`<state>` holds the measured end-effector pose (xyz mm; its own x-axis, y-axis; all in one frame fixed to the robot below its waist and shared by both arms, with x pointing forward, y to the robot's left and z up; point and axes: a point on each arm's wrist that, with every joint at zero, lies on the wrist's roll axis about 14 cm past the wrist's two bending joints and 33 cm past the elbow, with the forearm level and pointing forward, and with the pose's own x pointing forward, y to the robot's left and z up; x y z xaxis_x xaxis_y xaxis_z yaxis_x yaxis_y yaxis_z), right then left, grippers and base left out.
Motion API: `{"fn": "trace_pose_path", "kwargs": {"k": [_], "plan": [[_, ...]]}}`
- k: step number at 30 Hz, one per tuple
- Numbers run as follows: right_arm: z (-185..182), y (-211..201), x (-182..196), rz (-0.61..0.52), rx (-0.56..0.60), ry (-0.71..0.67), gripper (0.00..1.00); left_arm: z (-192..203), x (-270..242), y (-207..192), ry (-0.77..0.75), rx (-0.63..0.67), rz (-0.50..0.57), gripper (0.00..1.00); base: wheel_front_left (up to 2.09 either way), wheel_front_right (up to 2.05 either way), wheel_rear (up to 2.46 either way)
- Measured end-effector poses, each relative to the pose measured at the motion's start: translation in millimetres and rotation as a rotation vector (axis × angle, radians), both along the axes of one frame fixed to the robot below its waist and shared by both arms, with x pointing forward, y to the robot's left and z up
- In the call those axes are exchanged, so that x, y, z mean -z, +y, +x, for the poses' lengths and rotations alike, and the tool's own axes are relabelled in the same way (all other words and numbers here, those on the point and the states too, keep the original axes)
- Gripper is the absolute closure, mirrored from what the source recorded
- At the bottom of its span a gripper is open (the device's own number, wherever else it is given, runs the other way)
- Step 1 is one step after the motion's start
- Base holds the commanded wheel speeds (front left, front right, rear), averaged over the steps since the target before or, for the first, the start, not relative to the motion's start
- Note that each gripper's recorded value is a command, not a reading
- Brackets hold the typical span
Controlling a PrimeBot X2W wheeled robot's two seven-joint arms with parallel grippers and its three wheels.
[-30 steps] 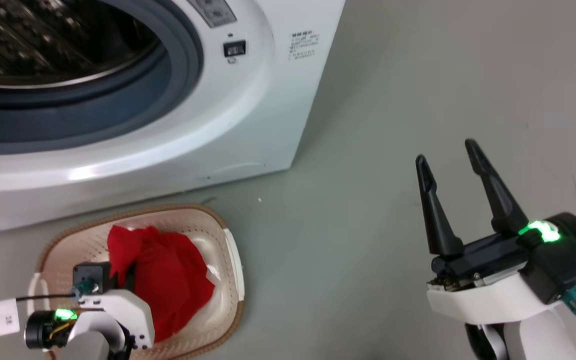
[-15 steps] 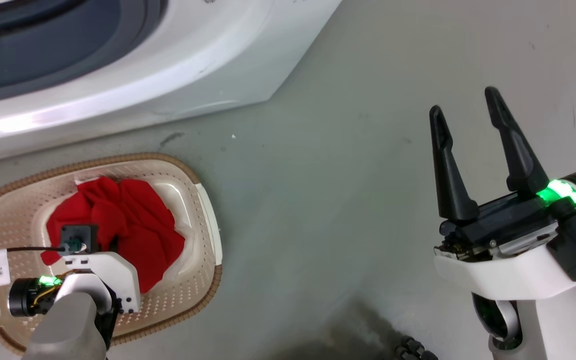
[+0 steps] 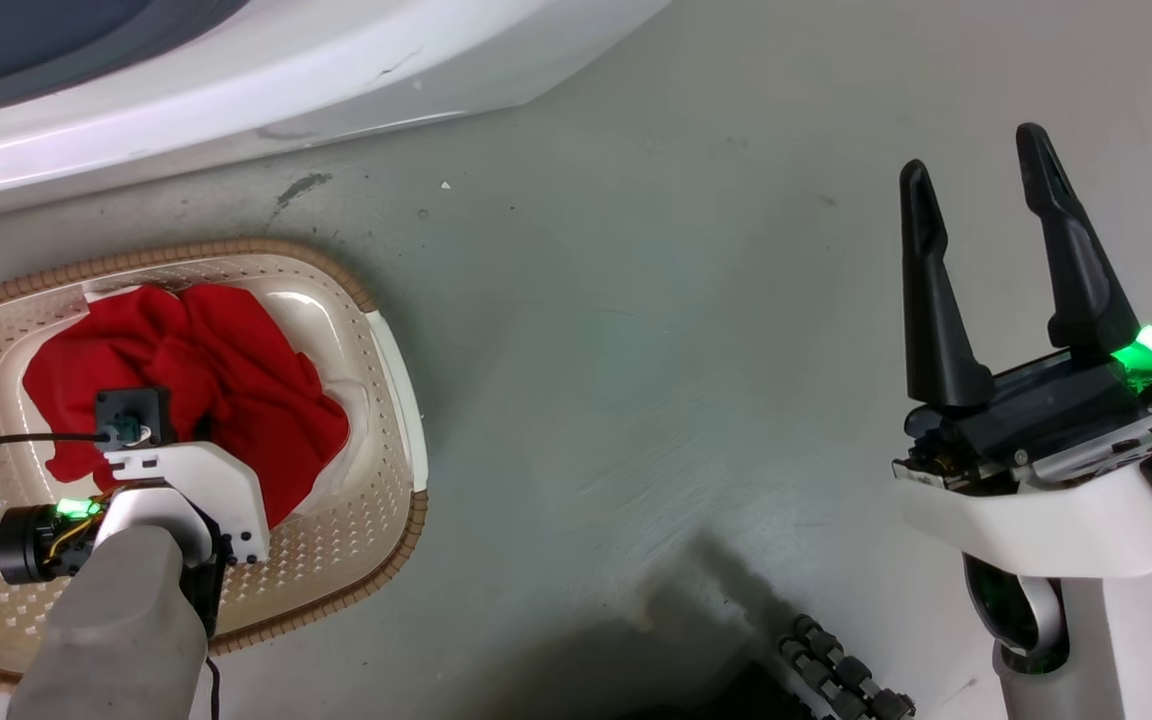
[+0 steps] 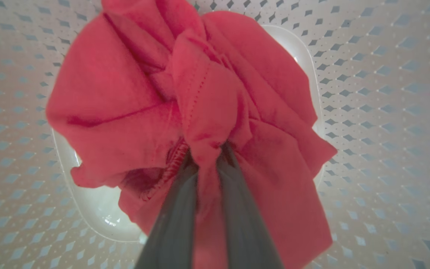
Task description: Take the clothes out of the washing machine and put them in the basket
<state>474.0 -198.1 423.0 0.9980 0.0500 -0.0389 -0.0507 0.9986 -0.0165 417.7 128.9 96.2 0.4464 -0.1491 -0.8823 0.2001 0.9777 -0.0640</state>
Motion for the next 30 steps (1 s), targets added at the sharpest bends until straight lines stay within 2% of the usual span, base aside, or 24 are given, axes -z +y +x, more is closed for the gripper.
{"fn": "trace_pose_path", "kwargs": {"k": [1, 2, 3, 4, 13, 16, 22, 30], "plan": [[1, 0, 1, 0.001, -0.001, 0.001, 0.00, 1, 0, 0, -0.002, 0.001, 0.003, 1.00, 0.00, 0.00, 0.00], [1, 1, 1, 0.002, -0.002, 0.001, 0.00, 2, 0, 1, -0.006, 0.002, 0.008, 0.86, 0.00, 0.00, 0.00], [1, 1, 1, 0.003, -0.002, 0.001, 0.00, 3, -2, 1, -0.010, 0.001, 0.010, 0.09, 0.00, 0.00, 0.00], [1, 1, 0, 0.004, -0.002, 0.000, 0.00, 4, -3, 0, -0.014, 0.001, 0.007, 0.00, 0.00, 0.00, 0.00], [-5, 6, -22, 0.001, -0.013, -0.043, 0.00, 7, -37, -5, -0.074, -0.033, -0.012, 0.00, 0.00, 0.00, 0.00], [-12, 8, -29, 0.001, -0.017, -0.049, 0.00, 16, -59, -6, -0.150, -0.039, -0.022, 0.00, 0.00, 0.00, 0.00], [-30, 15, -46, 0.008, -0.027, -0.068, 0.00, 12, -101, 6, -0.258, -0.066, -0.008, 0.00, 0.00, 0.00, 0.00], [-55, 20, -70, 0.015, -0.031, -0.108, 0.00, 29, -181, 20, -0.518, -0.103, -0.002, 0.00, 0.00, 0.00, 0.00]]}}
